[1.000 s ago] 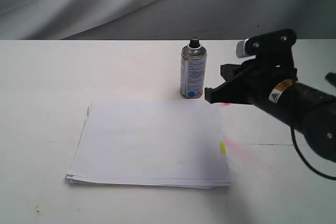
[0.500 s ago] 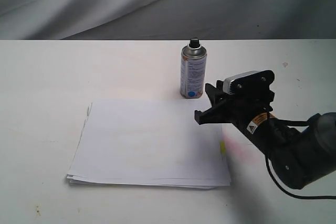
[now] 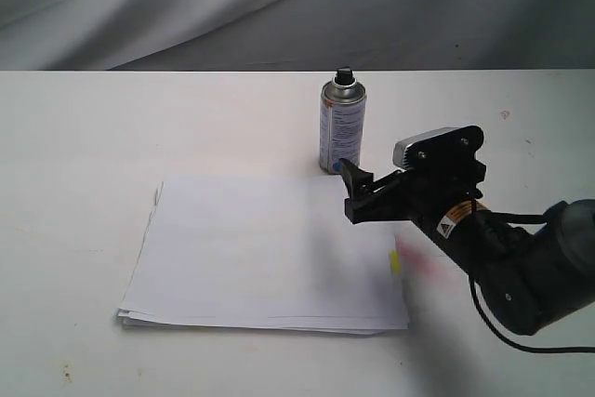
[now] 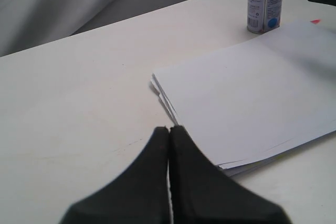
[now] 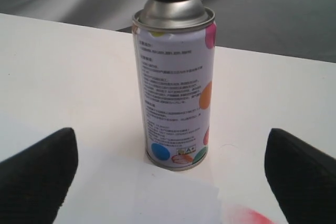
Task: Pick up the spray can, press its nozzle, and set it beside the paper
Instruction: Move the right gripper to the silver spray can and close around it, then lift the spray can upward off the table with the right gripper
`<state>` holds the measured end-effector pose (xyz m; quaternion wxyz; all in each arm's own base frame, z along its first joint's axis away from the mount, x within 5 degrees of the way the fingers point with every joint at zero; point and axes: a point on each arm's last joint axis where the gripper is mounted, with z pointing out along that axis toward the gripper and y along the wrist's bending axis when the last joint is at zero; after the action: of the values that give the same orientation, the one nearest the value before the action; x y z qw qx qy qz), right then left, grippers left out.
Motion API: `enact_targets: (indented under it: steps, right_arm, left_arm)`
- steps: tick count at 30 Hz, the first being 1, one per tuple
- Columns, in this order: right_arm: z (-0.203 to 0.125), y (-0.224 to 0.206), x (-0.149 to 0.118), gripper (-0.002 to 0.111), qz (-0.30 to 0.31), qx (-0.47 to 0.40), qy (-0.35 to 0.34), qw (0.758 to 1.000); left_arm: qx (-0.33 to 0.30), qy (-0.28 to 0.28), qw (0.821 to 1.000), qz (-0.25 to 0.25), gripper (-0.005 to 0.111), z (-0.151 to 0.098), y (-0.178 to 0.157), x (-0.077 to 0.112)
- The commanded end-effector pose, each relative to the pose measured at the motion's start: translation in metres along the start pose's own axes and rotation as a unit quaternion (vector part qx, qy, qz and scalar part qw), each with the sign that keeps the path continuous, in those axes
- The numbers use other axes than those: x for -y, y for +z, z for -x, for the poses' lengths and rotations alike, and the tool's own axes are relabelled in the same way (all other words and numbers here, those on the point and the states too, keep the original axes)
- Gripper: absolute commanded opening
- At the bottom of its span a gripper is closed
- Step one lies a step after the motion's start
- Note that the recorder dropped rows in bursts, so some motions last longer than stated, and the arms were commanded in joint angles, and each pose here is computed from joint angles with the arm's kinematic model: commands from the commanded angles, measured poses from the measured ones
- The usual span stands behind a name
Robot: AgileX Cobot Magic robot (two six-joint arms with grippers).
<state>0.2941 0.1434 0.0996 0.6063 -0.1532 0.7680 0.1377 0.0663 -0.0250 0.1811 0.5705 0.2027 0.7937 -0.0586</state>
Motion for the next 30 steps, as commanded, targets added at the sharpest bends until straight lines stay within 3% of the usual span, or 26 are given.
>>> enact_targets:
  steps: [1, 7, 16, 30]
  right_arm:
    - [0.0, 0.012, -0.002, 0.088, 0.003, -0.038, -0.004, 0.999]
    - [0.008, 0.04, -0.001, 0.088, -0.005, -0.046, 0.0, 0.999]
    - [-0.006, 0.074, 0.002, 0.088, -0.029, -0.039, 0.019, 0.999]
    - [-0.017, 0.118, 0.006, 0.088, -0.028, -0.019, -0.007, 0.999]
  left_arm:
    - [-0.001, 0.0, 1.0, -0.003, 0.0, -0.002, 0.0, 0.001]
    - [-0.001, 0.001, 1.0, -0.003, 0.0, -0.002, 0.0, 0.001]
    - [-0.001, 0.001, 1.0, -0.003, 0.0, -0.002, 0.0, 0.001]
    - [-0.001, 0.0, 1.0, -0.003, 0.0, -0.002, 0.0, 0.001]
